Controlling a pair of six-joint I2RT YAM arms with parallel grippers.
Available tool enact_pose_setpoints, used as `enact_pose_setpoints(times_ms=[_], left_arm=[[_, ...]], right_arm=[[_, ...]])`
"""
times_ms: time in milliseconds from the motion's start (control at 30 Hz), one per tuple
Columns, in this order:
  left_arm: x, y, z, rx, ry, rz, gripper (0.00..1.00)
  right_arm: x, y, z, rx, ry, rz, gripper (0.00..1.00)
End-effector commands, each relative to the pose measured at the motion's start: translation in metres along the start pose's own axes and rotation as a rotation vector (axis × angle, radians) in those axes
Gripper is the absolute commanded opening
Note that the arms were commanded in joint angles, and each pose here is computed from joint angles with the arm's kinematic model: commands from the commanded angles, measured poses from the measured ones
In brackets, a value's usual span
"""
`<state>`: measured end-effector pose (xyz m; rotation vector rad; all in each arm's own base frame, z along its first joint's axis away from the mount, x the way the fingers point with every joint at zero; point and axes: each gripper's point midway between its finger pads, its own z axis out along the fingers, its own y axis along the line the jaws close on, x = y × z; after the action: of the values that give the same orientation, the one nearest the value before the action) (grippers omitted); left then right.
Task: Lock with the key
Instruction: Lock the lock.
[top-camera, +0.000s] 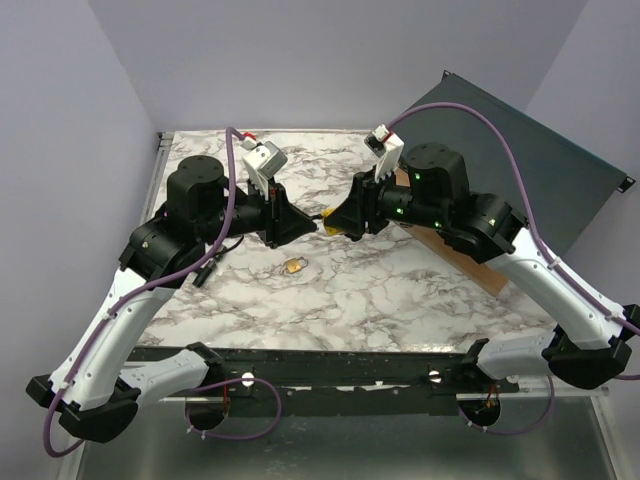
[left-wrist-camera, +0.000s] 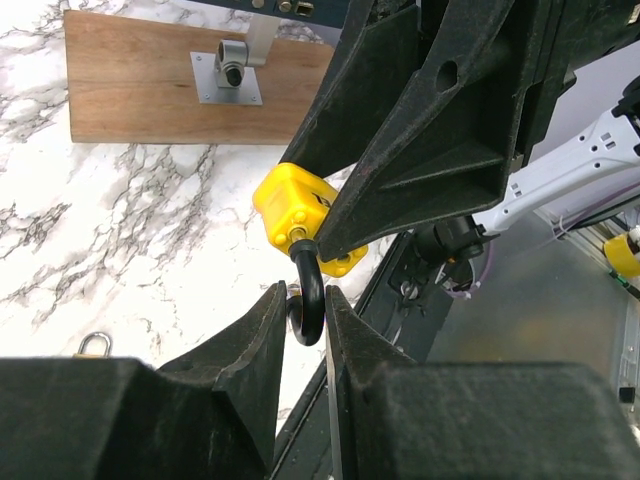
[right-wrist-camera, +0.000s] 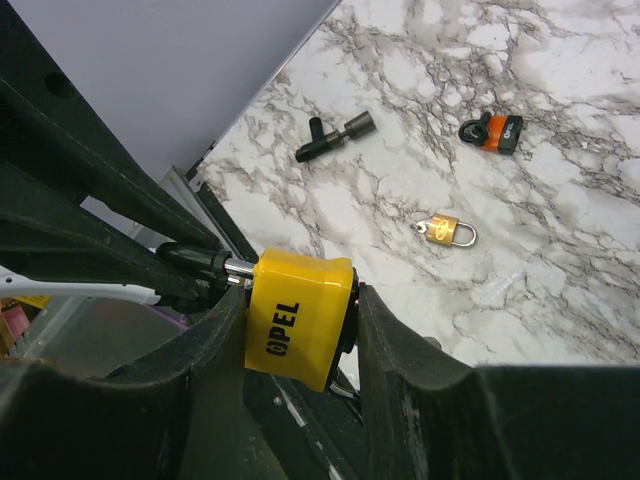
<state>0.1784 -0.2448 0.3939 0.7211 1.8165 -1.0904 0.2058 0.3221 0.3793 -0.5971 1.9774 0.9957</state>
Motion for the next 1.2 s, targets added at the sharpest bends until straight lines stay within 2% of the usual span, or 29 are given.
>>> enact_pose_setpoints(times_ms=[0, 133, 267, 500, 633, 867, 967, 1067, 1167], left_arm=[[-0.007, 0.0, -0.001, -0.02, -0.019, 0.012, 0.21], [-0.008, 0.001, 0.002, -0.021, -0.018, 0.006, 0.16], [-0.006, 0.005, 0.004, -0.046, -0.017, -0.003, 0.01], [-0.019, 0.013, -0.005, -0.121, -0.099, -0.005, 0.0], [-0.035, 0.002, -0.017, -0.105, -0.176, 0.003, 0.0], [-0.053, -0.02, -0.042, -0.071, -0.284, 0.019, 0.0], [-0.058, -0.03, -0.054, -0.05, -0.318, 0.04, 0.0], [-0.063, -0.043, -0.066, -0.013, -0.35, 0.059, 0.0], [-0.065, -0.057, -0.074, 0.039, -0.359, 0.076, 0.0]], right_arm=[[-0.019, 0.009, -0.003, -0.02, -0.068, -0.01, 0.01], [-0.019, 0.009, -0.002, -0.017, -0.068, -0.01, 0.01], [-0.02, 0.01, -0.002, -0.02, -0.074, -0.008, 0.01], [-0.025, 0.013, -0.002, -0.035, -0.09, -0.005, 0.01], [-0.027, 0.015, -0.003, -0.046, -0.109, -0.009, 0.21], [-0.034, 0.031, -0.013, -0.135, -0.163, -0.044, 0.64], [-0.043, 0.04, -0.024, -0.179, -0.209, -0.078, 0.77], [-0.05, 0.053, -0.038, -0.244, -0.256, -0.127, 0.89], [-0.052, 0.063, -0.049, -0.303, -0.297, -0.174, 0.93]])
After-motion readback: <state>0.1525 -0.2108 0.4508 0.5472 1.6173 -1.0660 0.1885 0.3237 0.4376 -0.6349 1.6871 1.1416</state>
